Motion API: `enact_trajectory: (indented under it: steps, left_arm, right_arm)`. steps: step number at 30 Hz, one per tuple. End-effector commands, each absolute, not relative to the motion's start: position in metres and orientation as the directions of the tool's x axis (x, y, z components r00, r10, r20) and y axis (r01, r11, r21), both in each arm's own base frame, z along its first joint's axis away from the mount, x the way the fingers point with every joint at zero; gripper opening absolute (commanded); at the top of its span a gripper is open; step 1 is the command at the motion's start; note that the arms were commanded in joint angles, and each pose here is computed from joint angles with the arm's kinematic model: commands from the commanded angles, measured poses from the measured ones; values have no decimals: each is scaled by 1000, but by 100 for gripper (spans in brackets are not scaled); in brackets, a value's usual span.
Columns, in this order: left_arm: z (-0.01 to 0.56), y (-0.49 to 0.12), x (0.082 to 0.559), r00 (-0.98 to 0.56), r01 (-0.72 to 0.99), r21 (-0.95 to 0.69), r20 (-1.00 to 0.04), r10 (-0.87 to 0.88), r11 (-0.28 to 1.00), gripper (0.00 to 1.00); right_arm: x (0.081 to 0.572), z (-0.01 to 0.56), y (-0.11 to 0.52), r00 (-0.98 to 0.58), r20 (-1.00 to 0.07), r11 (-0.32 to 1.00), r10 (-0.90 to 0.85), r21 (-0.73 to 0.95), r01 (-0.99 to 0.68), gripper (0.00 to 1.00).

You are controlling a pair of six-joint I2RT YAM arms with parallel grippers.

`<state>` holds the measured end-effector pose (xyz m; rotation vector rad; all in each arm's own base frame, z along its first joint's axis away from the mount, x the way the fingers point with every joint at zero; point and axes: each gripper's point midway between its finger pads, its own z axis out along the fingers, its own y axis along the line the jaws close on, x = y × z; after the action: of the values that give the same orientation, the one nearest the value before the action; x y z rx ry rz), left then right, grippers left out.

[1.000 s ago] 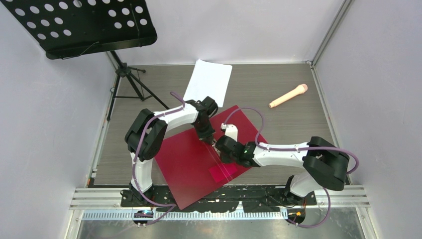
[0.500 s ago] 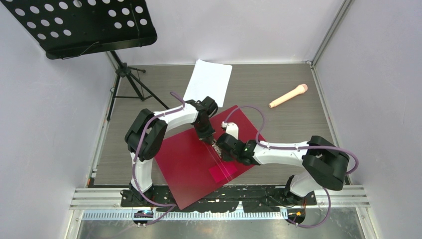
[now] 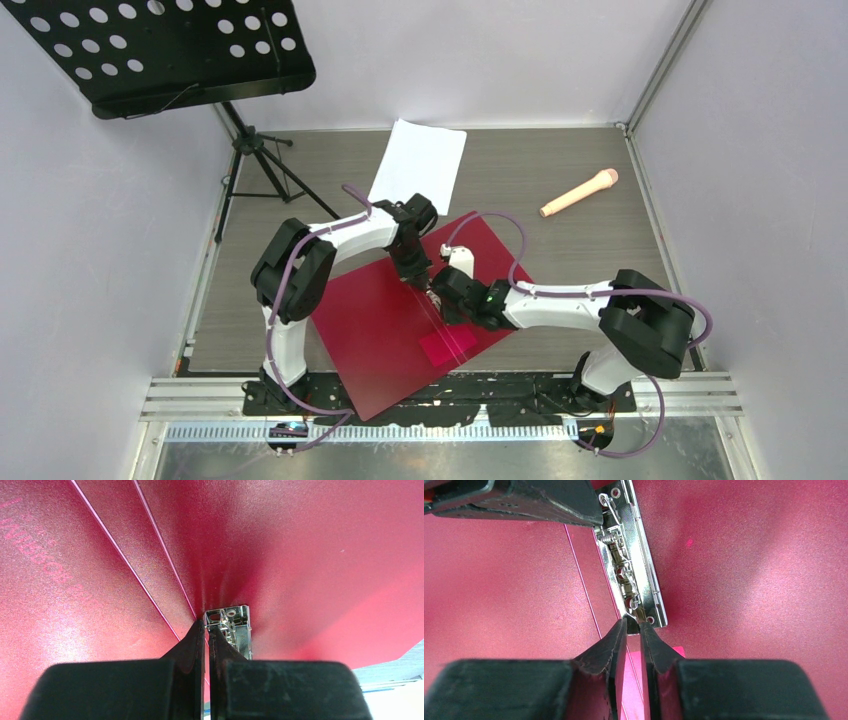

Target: Put the files into the folder

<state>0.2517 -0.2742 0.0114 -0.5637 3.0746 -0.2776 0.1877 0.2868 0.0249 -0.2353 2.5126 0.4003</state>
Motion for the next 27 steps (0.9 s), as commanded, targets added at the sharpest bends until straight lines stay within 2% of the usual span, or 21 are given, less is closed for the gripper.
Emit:
enact_trajectory:
  steps: [1,6,14,27]
  left_arm:
    - [-47,-194,206,-943,-307,212,65,-327,928,0]
    - [-47,-194,205,-943,-306,212,67,-326,928,0]
    - [-46,-194,206,-942,-310,213,67,-330,927,0]
    - [-46,-194,206,-940,-313,212,71,-334,926,0]
  right_arm:
    - [195,31,292,-804,-590,941,-70,228,-249,19]
    - [193,25,284,-812,-578,952,-84,194,-237,14]
    - [187,12,274,-825,-552,964,-119,134,-229,14]
    - [181,-10,241,-843,-503,982,-189,-78,-173,11]
